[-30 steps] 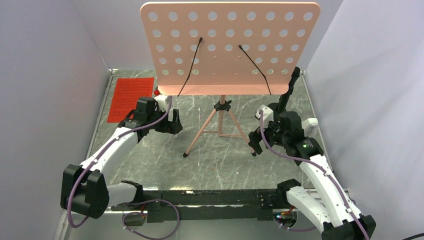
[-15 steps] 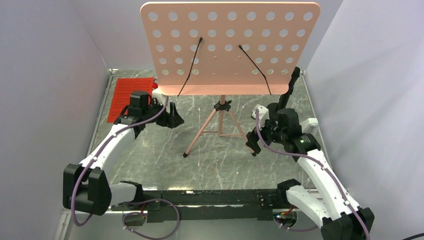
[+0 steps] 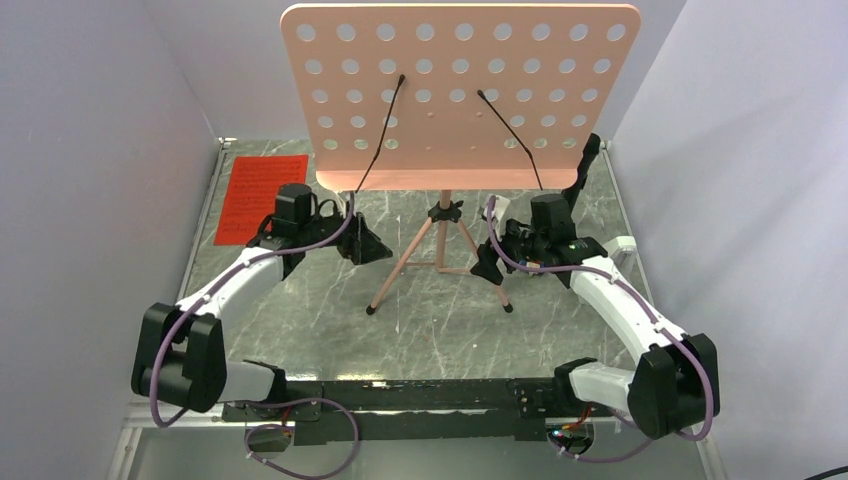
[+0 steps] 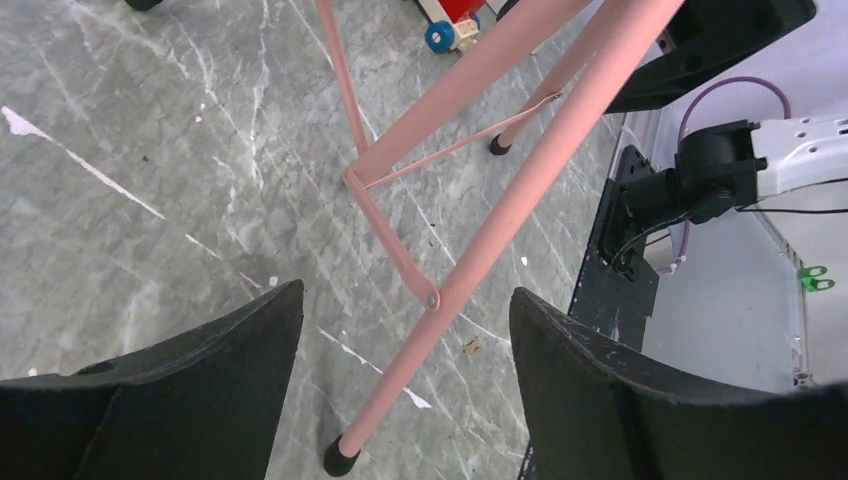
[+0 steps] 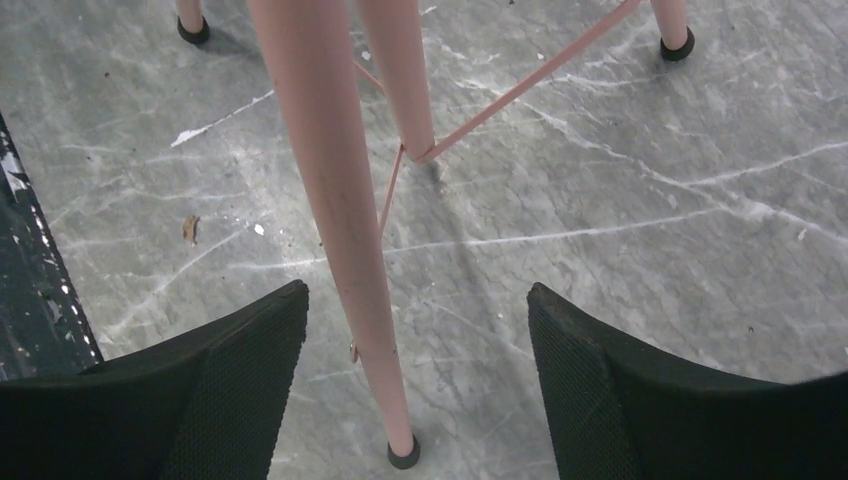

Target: Pack up the instrument practice props

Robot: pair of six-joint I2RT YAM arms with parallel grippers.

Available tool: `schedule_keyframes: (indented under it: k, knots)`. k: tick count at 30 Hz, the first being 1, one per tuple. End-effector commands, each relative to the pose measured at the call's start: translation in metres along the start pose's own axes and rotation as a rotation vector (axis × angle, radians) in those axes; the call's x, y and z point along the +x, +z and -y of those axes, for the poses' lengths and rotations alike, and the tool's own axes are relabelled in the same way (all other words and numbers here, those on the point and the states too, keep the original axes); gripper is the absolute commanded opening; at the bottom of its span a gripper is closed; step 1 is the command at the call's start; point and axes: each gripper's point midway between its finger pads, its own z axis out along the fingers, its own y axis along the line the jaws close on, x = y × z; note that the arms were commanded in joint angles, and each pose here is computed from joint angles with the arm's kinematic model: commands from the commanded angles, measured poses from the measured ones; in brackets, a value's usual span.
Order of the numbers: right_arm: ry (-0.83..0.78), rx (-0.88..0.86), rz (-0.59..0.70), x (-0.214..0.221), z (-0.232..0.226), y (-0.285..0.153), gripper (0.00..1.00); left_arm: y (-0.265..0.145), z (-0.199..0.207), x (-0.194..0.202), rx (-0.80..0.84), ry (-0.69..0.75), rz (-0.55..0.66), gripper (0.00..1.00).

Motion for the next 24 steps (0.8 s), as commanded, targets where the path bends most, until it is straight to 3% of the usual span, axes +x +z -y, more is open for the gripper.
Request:
schedule_keyframes:
  k: [1,6,10,24]
  knots:
    - [-0.056,-0.03,0.113,-0.036,0.0,0.004,0.78,0.02,0.007,-0.013,0.039,0.065,0.031,0.82]
    - [-0.03,-0.065,0.124,-0.038,-0.007,0.007,0.68,0.046,0.014,-0.011,0.064,0.163,-0.026,0.82]
    - [-0.03,-0.109,0.124,-0.038,-0.017,0.012,0.62,0.056,-0.015,-0.02,-0.065,0.154,-0.004,0.76]
    - [-0.262,-0.287,0.085,-0.029,-0.08,0.026,0.52,0.037,-0.086,-0.054,-0.327,0.384,-0.048,0.71]
